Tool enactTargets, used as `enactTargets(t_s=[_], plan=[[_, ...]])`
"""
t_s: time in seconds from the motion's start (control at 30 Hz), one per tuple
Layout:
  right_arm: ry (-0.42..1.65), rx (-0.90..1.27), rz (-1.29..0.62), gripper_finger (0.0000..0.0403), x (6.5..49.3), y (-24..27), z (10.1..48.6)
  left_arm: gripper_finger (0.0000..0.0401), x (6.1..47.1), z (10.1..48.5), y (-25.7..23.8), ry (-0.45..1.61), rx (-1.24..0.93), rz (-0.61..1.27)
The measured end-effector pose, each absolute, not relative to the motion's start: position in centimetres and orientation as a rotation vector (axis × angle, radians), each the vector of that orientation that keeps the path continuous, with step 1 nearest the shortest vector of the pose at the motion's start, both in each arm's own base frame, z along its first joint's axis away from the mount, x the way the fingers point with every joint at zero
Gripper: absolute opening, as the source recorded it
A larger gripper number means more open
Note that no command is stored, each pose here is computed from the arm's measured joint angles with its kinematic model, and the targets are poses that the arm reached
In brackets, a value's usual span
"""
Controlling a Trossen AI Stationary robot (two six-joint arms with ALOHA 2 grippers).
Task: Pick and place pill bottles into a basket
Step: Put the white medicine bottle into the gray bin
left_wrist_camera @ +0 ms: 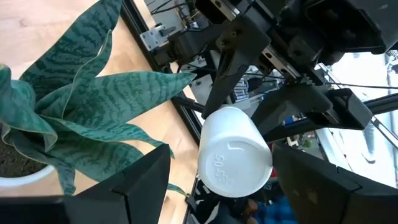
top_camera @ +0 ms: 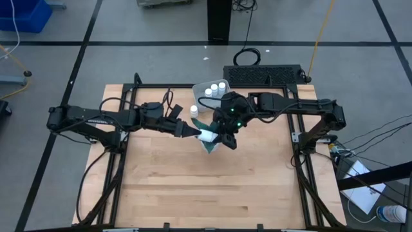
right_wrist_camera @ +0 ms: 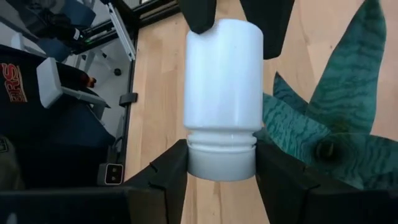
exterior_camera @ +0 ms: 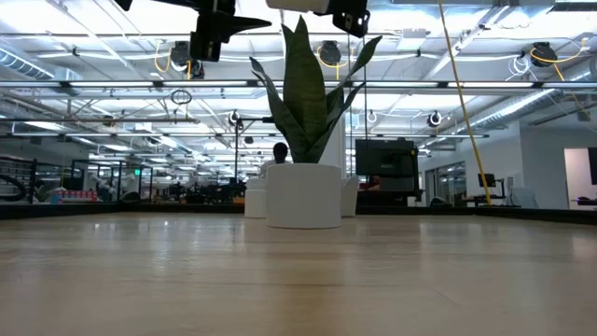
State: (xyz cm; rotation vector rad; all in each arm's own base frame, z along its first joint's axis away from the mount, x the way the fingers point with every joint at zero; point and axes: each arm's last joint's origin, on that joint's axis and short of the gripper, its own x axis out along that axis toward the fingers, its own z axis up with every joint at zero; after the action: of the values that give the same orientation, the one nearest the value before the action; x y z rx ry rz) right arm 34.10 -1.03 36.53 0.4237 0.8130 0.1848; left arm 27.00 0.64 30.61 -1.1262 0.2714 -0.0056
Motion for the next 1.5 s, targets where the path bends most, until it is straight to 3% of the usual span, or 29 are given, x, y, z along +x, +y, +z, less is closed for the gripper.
enactTargets(t_s=[0.93, 1.03, 1.27, 1.5], plan=[[0.755, 0.438, 0.183, 0.0153, 35.7, -1.4, 36.0, 0.0284, 27.1, 30.8, 0.2, 0.272, -1.147, -0.070], [0.750, 0.439, 0.183, 0.0149, 35.7, -1.5, 36.0, 0.0268, 27.1, 30.8, 0.2, 0.279, -1.143, -0.082], [0.731, 0.437, 0.189, 0.0156, 35.8, -1.5, 36.2, 0.0175, 27.2, 30.9, 0.4, 0.262, -1.124, -0.082], [0.729, 0.432, 0.185, 0.0162, 35.7, -1.5, 36.3, 0.0175, 27.2, 31.0, 0.5, 0.254, -1.121, -0.082]])
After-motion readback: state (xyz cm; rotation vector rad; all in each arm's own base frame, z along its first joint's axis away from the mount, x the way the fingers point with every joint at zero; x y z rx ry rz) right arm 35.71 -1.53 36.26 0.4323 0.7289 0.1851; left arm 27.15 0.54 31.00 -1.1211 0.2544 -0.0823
